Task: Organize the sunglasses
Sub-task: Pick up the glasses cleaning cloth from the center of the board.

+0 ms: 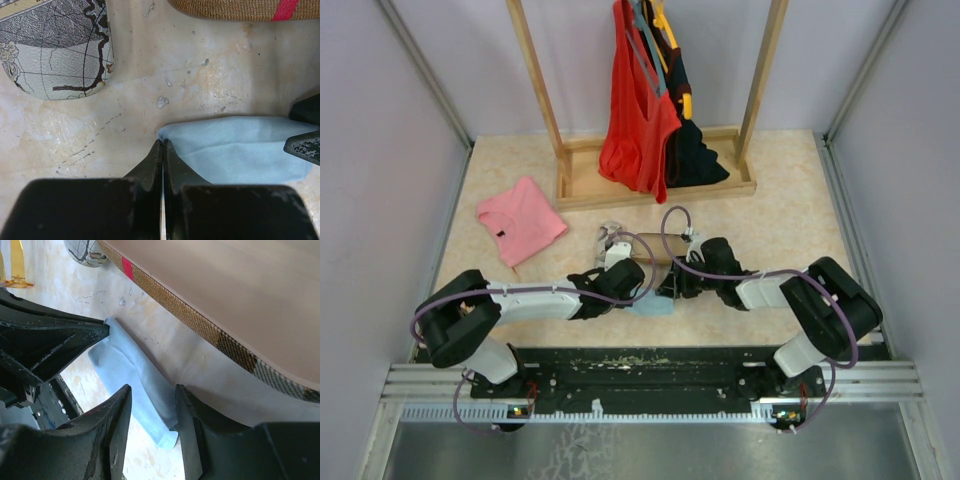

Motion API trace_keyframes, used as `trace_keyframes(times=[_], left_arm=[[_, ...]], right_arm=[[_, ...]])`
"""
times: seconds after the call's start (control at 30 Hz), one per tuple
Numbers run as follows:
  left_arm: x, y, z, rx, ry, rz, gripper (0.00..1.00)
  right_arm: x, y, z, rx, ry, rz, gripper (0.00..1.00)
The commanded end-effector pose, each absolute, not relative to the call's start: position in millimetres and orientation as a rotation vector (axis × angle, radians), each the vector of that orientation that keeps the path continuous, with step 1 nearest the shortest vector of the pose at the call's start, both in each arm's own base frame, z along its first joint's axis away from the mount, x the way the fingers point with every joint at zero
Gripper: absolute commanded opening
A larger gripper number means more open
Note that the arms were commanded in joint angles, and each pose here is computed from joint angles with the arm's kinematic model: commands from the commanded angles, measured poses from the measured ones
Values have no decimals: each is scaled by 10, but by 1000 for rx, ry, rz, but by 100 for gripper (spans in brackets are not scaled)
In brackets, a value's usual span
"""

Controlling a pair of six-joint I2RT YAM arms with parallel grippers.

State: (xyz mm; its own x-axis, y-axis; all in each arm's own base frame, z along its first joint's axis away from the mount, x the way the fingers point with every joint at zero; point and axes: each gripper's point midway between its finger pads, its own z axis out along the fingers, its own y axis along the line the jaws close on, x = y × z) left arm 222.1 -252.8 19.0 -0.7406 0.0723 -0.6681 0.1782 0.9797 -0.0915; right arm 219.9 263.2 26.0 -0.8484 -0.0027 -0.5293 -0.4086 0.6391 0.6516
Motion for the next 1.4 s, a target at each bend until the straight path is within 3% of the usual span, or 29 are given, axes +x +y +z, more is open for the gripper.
trace_keyframes(times=[0.0, 0.37, 0.9, 1.13, 1.37], left_arm=[[1996, -2136, -151, 254, 2539, 1, 0], [1999, -2139, -150, 255, 2539, 1, 0], [1993, -2141, -149, 254, 2540, -4, 0], [1998, -2156, -143, 253, 2540, -8, 0], [1998, -2191, -146, 256, 2543, -26, 0]], right_arm=[[1935, 2407, -67, -277, 2566, 1024, 41], [2030, 2207, -10, -202, 2558, 853, 45], [2030, 2181, -51, -150, 2591, 832, 48], [2020, 2217, -128, -136, 2608, 855, 39], [2002, 2237, -135, -135, 2600, 881, 24]])
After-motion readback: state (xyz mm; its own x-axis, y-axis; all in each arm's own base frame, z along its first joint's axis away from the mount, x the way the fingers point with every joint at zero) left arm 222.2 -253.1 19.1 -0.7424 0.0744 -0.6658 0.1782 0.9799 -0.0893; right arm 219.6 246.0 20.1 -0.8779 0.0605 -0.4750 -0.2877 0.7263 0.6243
